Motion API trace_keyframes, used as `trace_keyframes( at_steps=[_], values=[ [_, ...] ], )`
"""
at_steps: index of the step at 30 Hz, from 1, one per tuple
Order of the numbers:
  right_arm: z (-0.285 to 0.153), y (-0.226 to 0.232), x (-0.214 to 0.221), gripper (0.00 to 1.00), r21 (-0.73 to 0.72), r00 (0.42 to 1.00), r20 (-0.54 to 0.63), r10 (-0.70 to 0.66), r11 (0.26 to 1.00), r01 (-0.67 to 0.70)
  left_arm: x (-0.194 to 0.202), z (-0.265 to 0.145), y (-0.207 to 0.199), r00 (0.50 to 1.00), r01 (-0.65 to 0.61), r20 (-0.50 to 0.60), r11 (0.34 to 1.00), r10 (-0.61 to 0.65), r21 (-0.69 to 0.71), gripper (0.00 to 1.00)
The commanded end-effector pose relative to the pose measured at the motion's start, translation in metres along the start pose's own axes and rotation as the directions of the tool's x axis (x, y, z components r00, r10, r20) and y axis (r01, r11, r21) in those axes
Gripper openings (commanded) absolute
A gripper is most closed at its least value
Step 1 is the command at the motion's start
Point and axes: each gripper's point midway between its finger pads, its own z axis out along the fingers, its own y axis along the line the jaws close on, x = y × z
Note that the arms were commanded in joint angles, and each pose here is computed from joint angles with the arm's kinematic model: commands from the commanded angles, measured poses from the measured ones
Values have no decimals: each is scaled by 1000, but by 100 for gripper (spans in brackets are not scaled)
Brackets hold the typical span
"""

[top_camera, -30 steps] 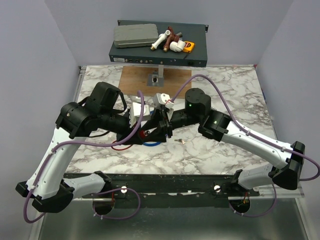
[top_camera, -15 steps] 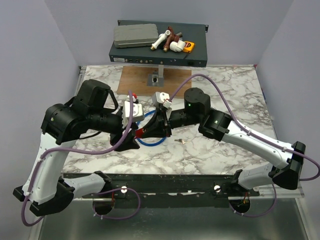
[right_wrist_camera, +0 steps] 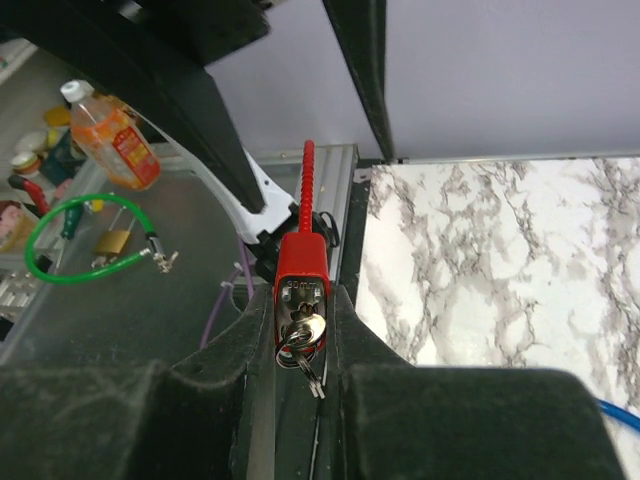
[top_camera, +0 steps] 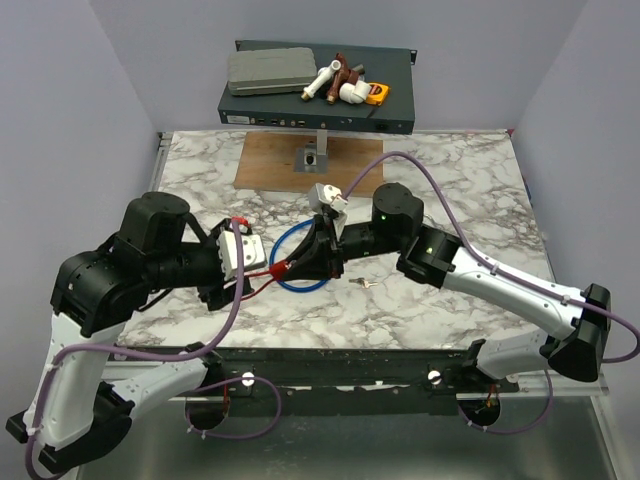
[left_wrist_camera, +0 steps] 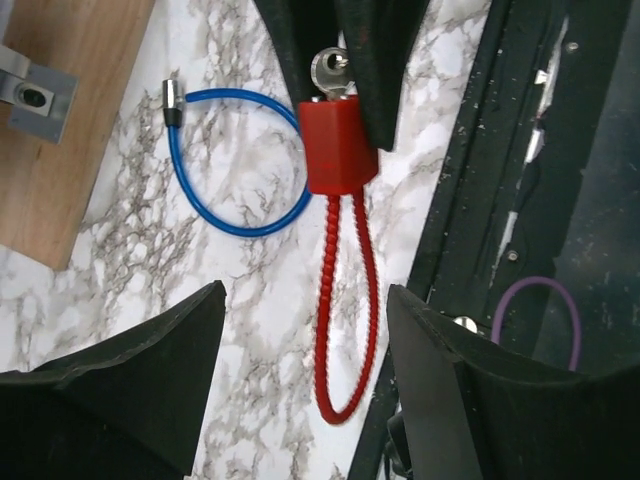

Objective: Unlock with the key
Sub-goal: Unlock the lock.

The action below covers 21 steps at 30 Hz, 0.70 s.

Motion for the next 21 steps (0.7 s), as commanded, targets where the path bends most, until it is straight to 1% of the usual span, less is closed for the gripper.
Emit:
trace_keyframes(
  at_steps=[1, 4, 6, 8, 10, 11, 12, 13, 16, 21],
  values=[
    [5, 14, -22, 1, -86, 995, 102, 18, 996, -9, -6, 7, 29, 1000, -23, 4, 994, 23, -110, 63],
    [9, 15, -22, 1, -105, 993, 111, 44, 994, -33, -13, 10, 30, 999, -30, 25, 995, 32, -93, 56],
    [11, 15, -22, 1, -114, 992, 117, 54, 993, -41, -13, 12, 29, 999, -29, 24, 996, 31, -79, 48],
    [12, 14, -21, 1, -110, 991, 120, 64, 993, -51, -11, 13, 27, 999, -34, 22, 997, 36, -70, 34],
    [13, 10, -17, 1, -94, 990, 117, 81, 993, -70, -10, 13, 22, 999, -35, 25, 998, 36, -49, 16],
    [13, 9, -17, 1, -89, 989, 121, 86, 993, -75, -7, 14, 18, 999, -33, 21, 999, 34, -31, 10],
    [12, 9, -16, 1, -84, 988, 126, 90, 993, -80, -4, 14, 15, 1000, -27, 14, 999, 27, -19, 6],
    [12, 7, -15, 1, -71, 987, 134, 94, 994, -85, 0, 14, 12, 1000, -23, 8, 1000, 24, -10, 3],
    [8, 0, -15, 1, -11, 983, 157, 93, 996, -92, 9, 13, 5, 1000, -11, -1, 1000, 11, -3, 1],
    [-3, -15, -17, 1, 110, 975, 211, 73, 989, -98, 21, 5, -9, 1000, 0, -10, 1000, 0, 21, 0]
  ],
)
